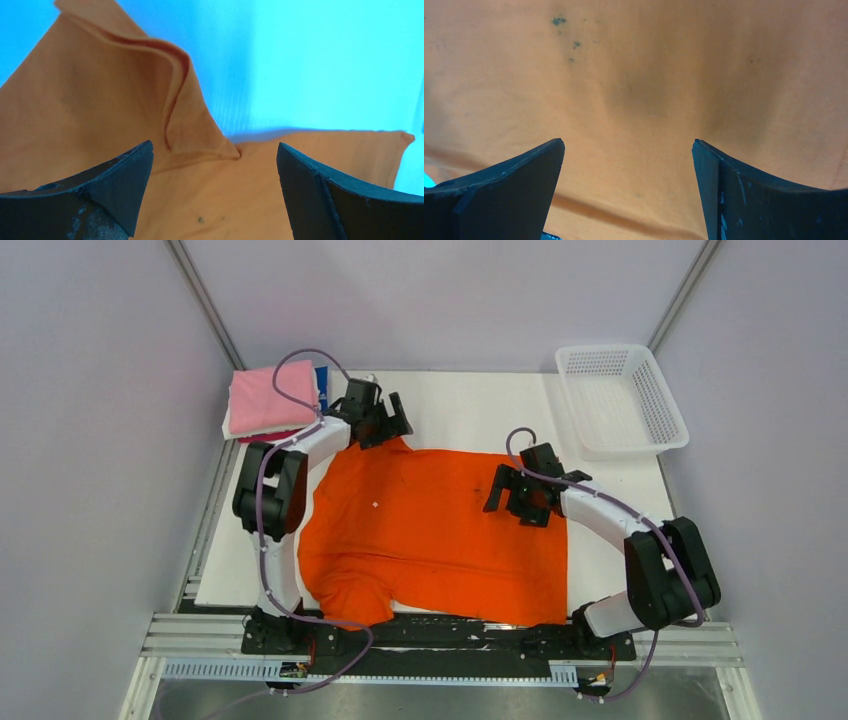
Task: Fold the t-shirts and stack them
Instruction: Flatten out the tshirt
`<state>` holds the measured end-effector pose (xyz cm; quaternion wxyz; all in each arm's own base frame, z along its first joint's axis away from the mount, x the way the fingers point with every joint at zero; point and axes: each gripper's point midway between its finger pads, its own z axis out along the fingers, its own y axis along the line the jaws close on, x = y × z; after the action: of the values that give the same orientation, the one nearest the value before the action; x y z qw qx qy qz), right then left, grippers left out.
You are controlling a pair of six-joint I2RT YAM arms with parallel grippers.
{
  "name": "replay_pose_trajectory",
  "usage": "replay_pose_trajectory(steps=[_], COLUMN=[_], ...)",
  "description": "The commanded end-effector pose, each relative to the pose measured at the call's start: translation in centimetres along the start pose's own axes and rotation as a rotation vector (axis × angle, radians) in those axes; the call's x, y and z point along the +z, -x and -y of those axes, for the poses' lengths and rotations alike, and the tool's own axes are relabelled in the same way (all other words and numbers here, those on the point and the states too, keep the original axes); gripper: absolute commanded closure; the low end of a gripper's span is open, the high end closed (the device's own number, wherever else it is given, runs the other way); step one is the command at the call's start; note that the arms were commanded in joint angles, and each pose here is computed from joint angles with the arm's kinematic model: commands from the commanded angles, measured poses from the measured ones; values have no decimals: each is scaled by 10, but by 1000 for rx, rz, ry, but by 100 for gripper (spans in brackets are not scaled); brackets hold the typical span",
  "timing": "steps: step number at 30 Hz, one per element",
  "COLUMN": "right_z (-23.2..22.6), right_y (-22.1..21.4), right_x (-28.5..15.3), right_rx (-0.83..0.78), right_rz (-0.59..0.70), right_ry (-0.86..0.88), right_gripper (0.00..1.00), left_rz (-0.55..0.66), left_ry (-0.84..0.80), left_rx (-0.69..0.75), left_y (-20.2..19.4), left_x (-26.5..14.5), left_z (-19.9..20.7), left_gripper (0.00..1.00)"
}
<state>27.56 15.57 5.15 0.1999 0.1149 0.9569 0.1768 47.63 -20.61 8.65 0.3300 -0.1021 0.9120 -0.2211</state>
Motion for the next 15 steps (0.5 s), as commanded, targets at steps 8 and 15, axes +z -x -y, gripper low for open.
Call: replay_pose_trajectory(steps=[8,15], right_z=[5,10], right_y=[26,25], right_x=[16,19], right_rx=[-27,-26], right_rz=[37,35], right_ry=[-18,-28], right_gripper=[0,0], left_rz=[-32,-47], left_ry=[-116,-227], left_rx=[-29,-58], left_y=[6,7], left_x=[46,53], left_z=[19,39], left_gripper=[0,0])
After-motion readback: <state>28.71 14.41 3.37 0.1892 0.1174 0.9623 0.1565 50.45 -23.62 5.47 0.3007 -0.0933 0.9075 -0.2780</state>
